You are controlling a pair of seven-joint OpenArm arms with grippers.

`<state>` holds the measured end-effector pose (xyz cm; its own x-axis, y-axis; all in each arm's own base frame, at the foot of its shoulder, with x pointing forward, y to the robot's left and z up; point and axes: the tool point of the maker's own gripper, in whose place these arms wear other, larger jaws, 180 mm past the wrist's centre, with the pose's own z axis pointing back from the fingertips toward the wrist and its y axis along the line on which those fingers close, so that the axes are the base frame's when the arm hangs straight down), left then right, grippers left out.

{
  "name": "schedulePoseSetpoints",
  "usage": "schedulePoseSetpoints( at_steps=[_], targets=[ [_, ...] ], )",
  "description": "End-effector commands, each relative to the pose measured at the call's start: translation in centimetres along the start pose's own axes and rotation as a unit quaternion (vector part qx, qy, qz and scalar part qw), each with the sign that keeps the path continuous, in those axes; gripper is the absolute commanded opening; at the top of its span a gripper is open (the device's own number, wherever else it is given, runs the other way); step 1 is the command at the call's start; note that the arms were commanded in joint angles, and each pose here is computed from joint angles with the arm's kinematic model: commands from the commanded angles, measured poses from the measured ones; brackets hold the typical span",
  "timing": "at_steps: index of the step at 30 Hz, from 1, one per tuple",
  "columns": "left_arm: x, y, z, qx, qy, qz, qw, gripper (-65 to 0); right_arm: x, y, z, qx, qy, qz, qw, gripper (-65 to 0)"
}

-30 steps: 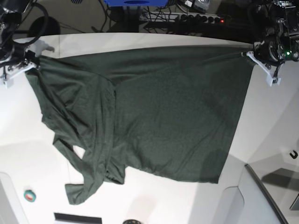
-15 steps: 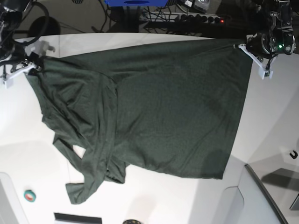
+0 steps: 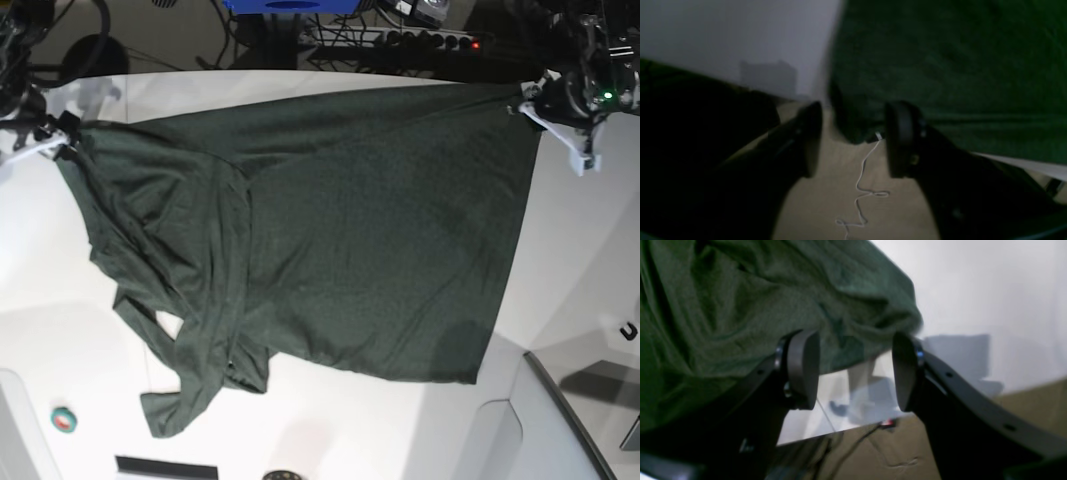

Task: Layout the t-shirt on the table in an organized manner, then fold the t-shirt properly
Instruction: 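Lower the shirt back onto the table with both grippers holding its edge, then drag the held shirt edge with both grippers toward the robot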

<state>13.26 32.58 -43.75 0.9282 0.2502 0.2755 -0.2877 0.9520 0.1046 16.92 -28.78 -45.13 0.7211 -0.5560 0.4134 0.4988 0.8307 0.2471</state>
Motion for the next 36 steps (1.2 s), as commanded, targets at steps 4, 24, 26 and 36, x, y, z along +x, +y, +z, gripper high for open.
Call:
schedulePoseSetpoints(
  at_steps=[4,24,26,36],
  targets=[
    [1.4,2.8,1.2,0.028,-0.025,0.028,0.999,-28.5,3.9,-1.8,2.5,-0.028,-0.069,-0.014,0.9972,-32.3],
    [11.8,-5.6,-3.2,-0.052,-0.081,0.01,0.995,-65.0,14.1,14.8,-8.1,0.161,-0.036,0.179,0.9698,-62.3],
    [10.0,-6.2,-4.5,-0.052,-0.065,-0.003,0.997,-65.0,13.2,15.3,-9.1,0.163,-0.023,0.183,0.9691,-62.3],
    [7.4,-4.5,-7.1,-0.006,-0.039,0.027,0.999,-65.0,12.3,13.4,-12.0,0.129,-0.026,0.117,0.9843,-62.3]
  ],
)
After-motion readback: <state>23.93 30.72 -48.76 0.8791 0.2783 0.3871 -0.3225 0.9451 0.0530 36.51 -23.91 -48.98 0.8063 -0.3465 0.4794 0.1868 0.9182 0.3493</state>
